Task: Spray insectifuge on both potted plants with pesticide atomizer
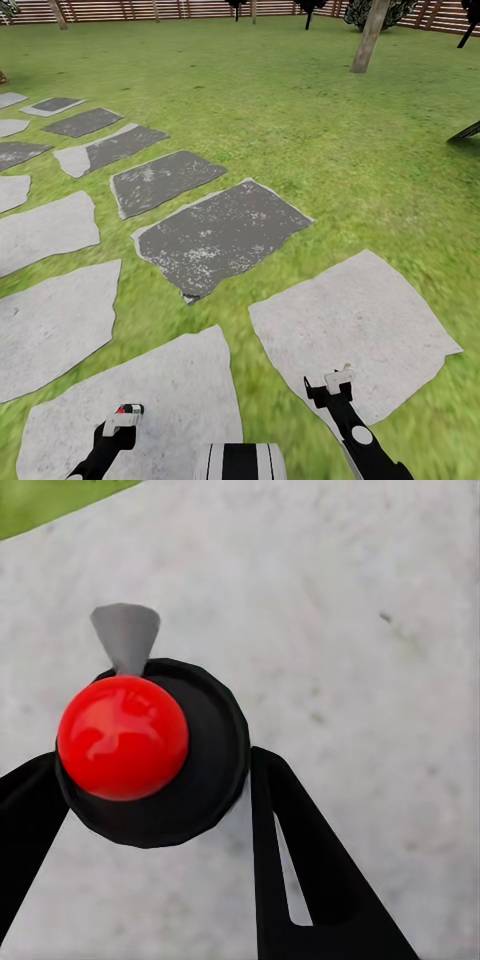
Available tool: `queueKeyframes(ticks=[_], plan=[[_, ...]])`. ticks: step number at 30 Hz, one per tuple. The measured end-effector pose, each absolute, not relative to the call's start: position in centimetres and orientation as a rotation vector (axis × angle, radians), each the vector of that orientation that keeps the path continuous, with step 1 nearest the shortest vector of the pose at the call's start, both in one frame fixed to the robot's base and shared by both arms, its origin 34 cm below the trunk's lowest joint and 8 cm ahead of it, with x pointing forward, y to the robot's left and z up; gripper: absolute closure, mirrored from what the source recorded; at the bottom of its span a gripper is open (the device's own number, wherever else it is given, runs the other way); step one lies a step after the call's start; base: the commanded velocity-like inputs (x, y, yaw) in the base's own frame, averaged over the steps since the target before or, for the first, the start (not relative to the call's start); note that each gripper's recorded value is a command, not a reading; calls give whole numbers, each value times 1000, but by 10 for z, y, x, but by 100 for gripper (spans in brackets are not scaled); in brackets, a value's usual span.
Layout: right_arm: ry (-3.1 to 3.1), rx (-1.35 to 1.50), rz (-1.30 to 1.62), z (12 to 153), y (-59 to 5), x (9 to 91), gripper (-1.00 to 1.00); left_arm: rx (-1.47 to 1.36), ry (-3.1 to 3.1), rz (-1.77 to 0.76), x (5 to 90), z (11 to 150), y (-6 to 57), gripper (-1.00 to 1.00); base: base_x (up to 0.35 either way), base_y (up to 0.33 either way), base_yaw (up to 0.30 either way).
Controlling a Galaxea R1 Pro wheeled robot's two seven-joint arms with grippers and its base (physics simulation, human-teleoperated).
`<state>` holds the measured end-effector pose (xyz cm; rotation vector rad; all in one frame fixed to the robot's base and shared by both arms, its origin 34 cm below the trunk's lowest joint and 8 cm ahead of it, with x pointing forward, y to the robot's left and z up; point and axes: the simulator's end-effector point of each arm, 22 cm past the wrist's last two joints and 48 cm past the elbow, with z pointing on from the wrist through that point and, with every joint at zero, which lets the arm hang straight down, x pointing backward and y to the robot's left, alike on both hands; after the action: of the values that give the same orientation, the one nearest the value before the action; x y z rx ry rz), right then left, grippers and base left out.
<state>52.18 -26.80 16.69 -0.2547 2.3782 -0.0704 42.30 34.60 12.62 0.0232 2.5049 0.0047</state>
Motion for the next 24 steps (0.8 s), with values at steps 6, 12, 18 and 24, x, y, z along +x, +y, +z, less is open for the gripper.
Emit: queueKeyframes(ticks=[6,12,18,24], plan=[[2361,-254,-71,175,-268,527,-100,21,2488,6,429,132,346,100,0,0,0],[2338,-251,-74,186,-268,535,-100,21,2465,6,438,141,347,100,0,0,0],[2313,-249,-77,198,-268,543,-100,21,2440,7,447,151,347,100,0,0,0],[2294,-247,-68,208,-263,549,-100,9,2419,2,452,158,343,100,0,0,0]])
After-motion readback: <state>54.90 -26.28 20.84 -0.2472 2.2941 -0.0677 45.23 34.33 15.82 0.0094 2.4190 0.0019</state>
